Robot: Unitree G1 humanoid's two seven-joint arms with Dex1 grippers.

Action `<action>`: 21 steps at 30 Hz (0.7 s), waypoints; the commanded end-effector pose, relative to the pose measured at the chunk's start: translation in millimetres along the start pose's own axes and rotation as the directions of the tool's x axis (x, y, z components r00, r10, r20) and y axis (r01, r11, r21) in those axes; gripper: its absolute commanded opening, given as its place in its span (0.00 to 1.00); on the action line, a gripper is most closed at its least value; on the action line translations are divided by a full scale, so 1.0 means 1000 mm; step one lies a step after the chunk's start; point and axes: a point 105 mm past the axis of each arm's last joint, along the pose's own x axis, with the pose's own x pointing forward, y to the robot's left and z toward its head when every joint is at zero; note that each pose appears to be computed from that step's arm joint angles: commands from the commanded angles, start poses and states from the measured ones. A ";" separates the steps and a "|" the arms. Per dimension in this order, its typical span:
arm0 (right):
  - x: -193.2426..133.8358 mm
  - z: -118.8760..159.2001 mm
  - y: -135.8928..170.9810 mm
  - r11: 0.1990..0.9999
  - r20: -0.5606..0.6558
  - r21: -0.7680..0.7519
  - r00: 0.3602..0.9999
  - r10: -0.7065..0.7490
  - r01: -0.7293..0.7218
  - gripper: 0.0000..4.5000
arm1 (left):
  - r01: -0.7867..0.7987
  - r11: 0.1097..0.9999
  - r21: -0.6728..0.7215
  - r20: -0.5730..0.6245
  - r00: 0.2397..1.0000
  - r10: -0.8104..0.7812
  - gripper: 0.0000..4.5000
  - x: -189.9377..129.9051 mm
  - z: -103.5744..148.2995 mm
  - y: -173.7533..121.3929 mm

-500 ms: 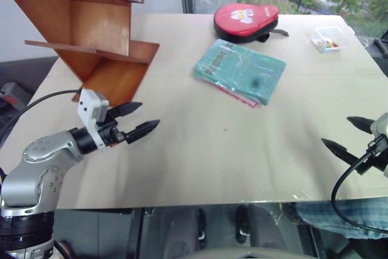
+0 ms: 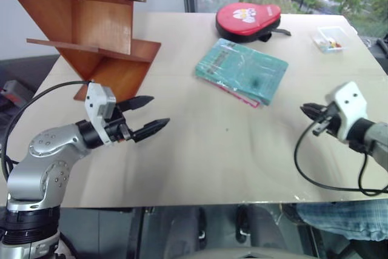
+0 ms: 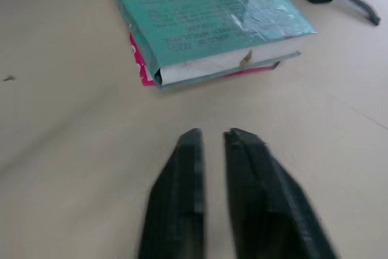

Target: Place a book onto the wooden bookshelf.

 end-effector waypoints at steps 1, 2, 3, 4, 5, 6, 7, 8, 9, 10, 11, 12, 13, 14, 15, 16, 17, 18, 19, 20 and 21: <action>0.042 0.002 -0.004 0.997 -0.008 -0.046 0.998 -0.063 0.063 0.10 | 0.052 0.995 0.086 0.043 0.998 -0.056 1.00 0.015 0.015 -0.014; 0.049 0.000 -0.003 0.996 -0.015 -0.063 0.998 -0.061 0.060 0.10 | 0.053 0.995 0.087 0.051 0.997 -0.058 1.00 0.018 0.015 -0.016; 0.055 -0.001 -0.001 0.996 -0.013 -0.069 0.998 -0.054 0.053 0.10 | 0.053 0.995 0.085 0.058 0.997 -0.058 1.00 0.020 0.016 -0.018; 0.060 0.001 0.003 0.997 0.000 -0.059 0.999 -0.040 0.040 0.10 | 0.050 0.995 0.085 0.063 0.996 -0.056 1.00 0.021 0.016 -0.019; 0.064 0.004 0.005 0.998 0.014 -0.056 0.999 -0.029 0.030 0.10 | 0.046 0.995 0.084 0.067 0.996 -0.052 1.00 0.022 0.016 -0.020; 0.068 0.007 0.009 0.998 0.031 -0.055 0.999 -0.013 0.015 0.10 | 0.042 0.996 0.082 0.068 0.997 -0.048 1.00 0.024 0.015 -0.021; 0.071 0.009 0.012 0.999 0.043 -0.050 0.999 -0.001 0.003 0.10 | 0.039 0.996 0.080 0.069 0.997 -0.044 1.00 0.024 0.014 -0.023; 0.073 0.011 0.015 0.999 0.052 -0.048 0.999 0.011 -0.009 0.10 | 0.036 0.996 0.078 0.069 0.997 -0.041 1.00 0.025 0.014 -0.024; 0.075 0.014 0.019 0.998 0.066 -0.055 0.997 0.026 -0.023 0.10 | 0.032 0.997 0.073 0.071 0.997 -0.037 1.00 0.025 0.013 -0.025; 0.077 0.019 0.025 0.997 0.085 -0.055 0.995 0.050 -0.046 0.10 | 0.028 0.997 0.069 0.071 0.997 -0.033 1.00 0.025 0.012 -0.025; 0.077 0.022 0.030 0.996 0.099 -0.053 0.993 0.070 -0.065 0.10 | 0.025 0.997 0.067 0.070 0.997 -0.030 1.00 0.025 0.012 -0.026; 0.078 0.028 0.036 0.995 0.124 -0.060 0.988 0.091 -0.084 0.10 | 0.021 0.998 0.062 0.069 0.997 -0.025 1.00 0.024 0.011 -0.026; 0.078 0.032 0.042 0.993 0.143 -0.063 0.984 0.109 -0.101 0.10 | 0.018 0.998 0.061 0.066 0.998 -0.022 1.00 0.023 0.010 -0.025; 0.078 0.036 0.047 0.991 0.158 -0.068 0.980 0.124 -0.114 0.10 | 0.015 0.998 0.060 0.064 0.998 -0.019 1.00 0.023 0.009 -0.025; 0.078 0.040 0.051 0.989 0.170 -0.072 0.976 0.138 -0.127 0.10 | 0.013 0.998 0.058 0.063 0.998 -0.016 1.00 0.022 0.009 -0.024; 0.078 0.042 0.055 0.987 0.181 -0.071 0.971 0.155 -0.144 0.10 | 0.010 0.998 0.055 0.062 0.998 -0.013 1.00 0.022 0.009 -0.023; 0.077 0.044 0.059 0.985 0.188 -0.070 0.967 0.170 -0.160 0.10 | 0.007 0.999 0.053 0.062 0.998 -0.011 1.00 0.022 0.008 -0.022; 0.077 0.046 0.064 0.982 0.196 -0.073 0.963 0.187 -0.176 0.10 | 0.006 0.999 0.052 0.060 0.998 -0.009 1.00 0.022 0.008 -0.022; 0.077 0.048 0.068 0.979 0.202 -0.076 0.959 0.200 -0.189 0.10 | 0.004 0.999 0.049 0.059 0.998 -0.007 1.00 0.022 0.008 -0.021; 0.078 0.050 0.072 0.976 0.209 -0.076 0.954 0.213 -0.202 0.10 | 0.004 0.999 0.046 0.058 0.998 -0.006 1.00 0.022 0.007 -0.021; 0.078 0.051 0.075 0.975 0.213 -0.075 0.951 0.222 -0.211 0.10 | 0.004 0.999 0.043 0.056 0.998 -0.006 1.00 0.022 0.007 -0.020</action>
